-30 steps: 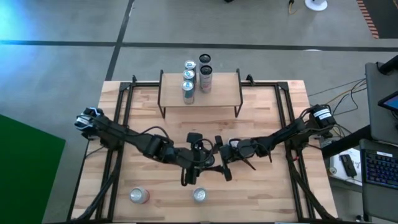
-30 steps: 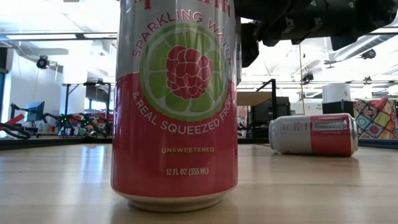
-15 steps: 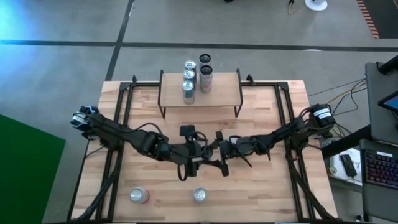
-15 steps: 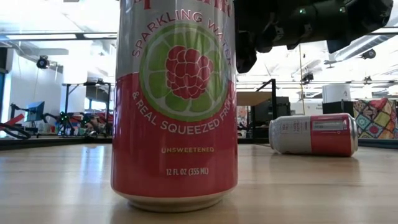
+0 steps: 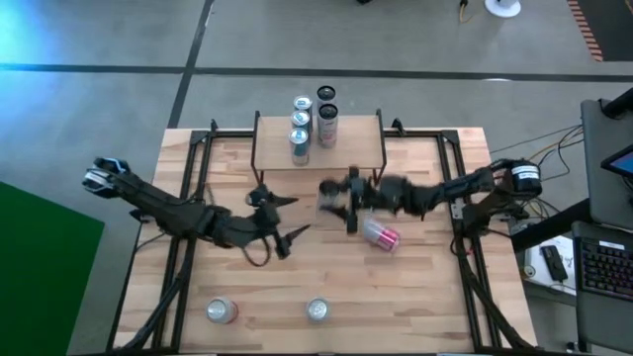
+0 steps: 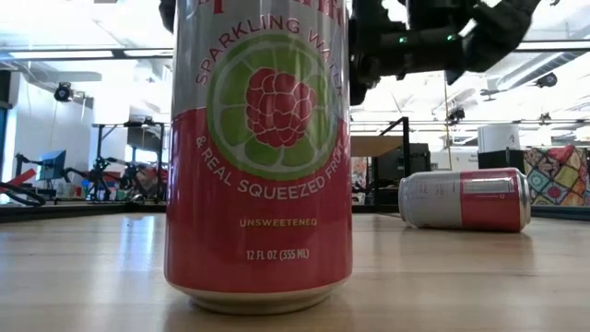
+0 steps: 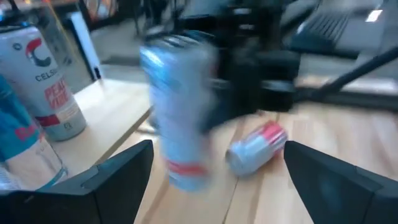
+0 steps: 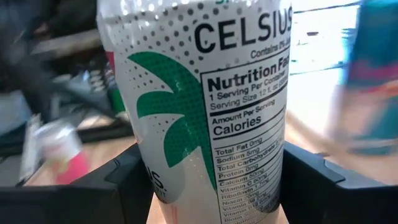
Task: Place canned beverage on shelf
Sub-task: Align the white-pink soda can with the other white-pink soda can on the shelf
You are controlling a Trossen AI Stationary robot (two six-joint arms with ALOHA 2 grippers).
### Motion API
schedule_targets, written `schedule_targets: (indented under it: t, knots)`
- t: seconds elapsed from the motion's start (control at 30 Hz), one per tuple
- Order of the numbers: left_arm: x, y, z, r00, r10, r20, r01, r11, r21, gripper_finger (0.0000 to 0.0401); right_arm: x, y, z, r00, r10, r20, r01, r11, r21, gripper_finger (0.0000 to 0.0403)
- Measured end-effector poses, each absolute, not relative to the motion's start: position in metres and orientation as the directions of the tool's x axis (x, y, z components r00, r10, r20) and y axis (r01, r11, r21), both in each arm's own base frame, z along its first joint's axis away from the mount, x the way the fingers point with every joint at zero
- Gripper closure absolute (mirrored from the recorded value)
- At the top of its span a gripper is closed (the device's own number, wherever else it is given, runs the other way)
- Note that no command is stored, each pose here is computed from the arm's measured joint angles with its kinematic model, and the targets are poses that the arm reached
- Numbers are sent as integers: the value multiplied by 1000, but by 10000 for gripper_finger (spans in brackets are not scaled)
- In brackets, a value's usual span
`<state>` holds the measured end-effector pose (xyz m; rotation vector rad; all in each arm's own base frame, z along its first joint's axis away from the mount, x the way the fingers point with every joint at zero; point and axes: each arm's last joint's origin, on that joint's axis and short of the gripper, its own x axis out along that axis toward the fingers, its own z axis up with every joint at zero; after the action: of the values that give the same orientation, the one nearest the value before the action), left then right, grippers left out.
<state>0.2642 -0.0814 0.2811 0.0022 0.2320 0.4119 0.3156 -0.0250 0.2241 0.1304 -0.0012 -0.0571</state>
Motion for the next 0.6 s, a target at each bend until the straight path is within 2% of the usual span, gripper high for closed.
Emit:
schedule_targets:
  t: [0.13, 0.23, 0.37, 0.6]
  knots:
    - [244, -72, 263, 911, 402, -88, -405, 914, -8, 55, 306, -63, 238, 985, -168, 27, 165, 981, 105, 145]
    - [231, -67, 254, 904, 426, -13, -427, 904, -31, 55, 304, -87, 241, 970, -243, -9, 242, 966, 92, 145]
    - [221, -61, 250, 892, 447, 58, -447, 894, -19, 55, 310, -109, 252, 959, -282, -32, 283, 957, 63, 145]
    - [214, -58, 253, 883, 463, 75, -462, 886, -21, 55, 321, -130, 258, 953, -297, -65, 300, 953, 49, 145]
